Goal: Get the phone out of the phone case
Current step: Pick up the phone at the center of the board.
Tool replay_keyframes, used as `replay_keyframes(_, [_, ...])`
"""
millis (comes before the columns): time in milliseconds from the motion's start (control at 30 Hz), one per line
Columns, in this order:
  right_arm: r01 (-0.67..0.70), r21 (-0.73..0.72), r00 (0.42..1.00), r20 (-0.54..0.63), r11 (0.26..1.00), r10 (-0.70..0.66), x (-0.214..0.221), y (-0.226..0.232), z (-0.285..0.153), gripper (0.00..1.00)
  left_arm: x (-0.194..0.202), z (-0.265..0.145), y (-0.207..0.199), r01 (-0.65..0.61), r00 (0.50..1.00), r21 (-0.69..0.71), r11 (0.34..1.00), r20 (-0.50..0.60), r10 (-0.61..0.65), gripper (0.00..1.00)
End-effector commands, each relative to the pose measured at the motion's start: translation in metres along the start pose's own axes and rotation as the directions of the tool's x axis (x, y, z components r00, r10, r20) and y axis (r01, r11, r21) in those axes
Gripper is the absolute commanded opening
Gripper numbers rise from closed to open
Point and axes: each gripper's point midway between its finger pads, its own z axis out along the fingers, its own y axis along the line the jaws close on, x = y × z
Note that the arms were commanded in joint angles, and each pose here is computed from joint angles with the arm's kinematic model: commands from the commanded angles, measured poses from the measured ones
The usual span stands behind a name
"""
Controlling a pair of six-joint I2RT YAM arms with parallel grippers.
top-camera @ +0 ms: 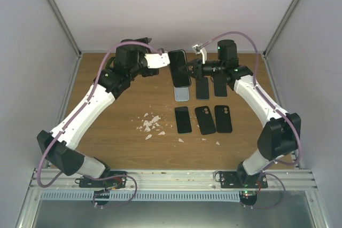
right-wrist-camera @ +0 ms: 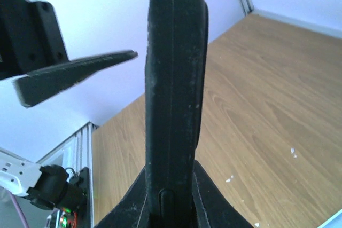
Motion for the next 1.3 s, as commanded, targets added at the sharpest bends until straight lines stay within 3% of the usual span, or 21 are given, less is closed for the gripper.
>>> replay_keyframes(0, [0.117,-0.086,0.985,0.137,0.989,-0.105,-0.050,0.036,-0.030,0.00,-0.008,-0.005,0.017,0.293,0.954,0.020,0.956,0.058,-0.293,0.99])
replay_keyframes(167, [0.133,-0.143,0.976,0.191,0.981,-0.105,-0.064,0.048,-0.047,0.00,-0.034,-0.019,0.026,0.472,0.856,0.153,0.868,0.156,-0.493,0.99])
replay_keyframes(333, [0.201,-0.217,0.959,0.241,0.955,-0.147,-0.078,0.070,-0.063,0.01,-0.059,-0.033,0.016,0.581,0.727,0.334,0.742,0.197,-0.658,0.99])
replay_keyframes(500, [0.250,-0.283,0.949,0.261,0.926,-0.176,-0.082,0.091,-0.076,0.00,-0.076,-0.061,0.009,0.593,0.587,0.508,0.624,0.258,-0.767,0.99])
replay_keyframes(667, [0.267,-0.338,0.944,0.281,0.902,-0.174,-0.079,0.113,-0.087,0.00,-0.085,-0.081,-0.003,0.575,0.469,0.656,0.488,0.225,-0.854,0.99])
replay_keyframes(933, [0.254,-0.361,0.936,0.325,0.897,-0.134,-0.074,0.129,-0.098,0.00,-0.086,-0.094,-0.044,0.507,0.402,0.785,0.355,0.149,-0.903,0.99])
replay_keyframes(1267, [0.124,-0.359,0.941,0.338,0.925,0.005,-0.073,0.117,-0.096,0.00,-0.087,-0.086,-0.052,0.512,0.328,0.822,0.251,0.083,-0.941,0.94])
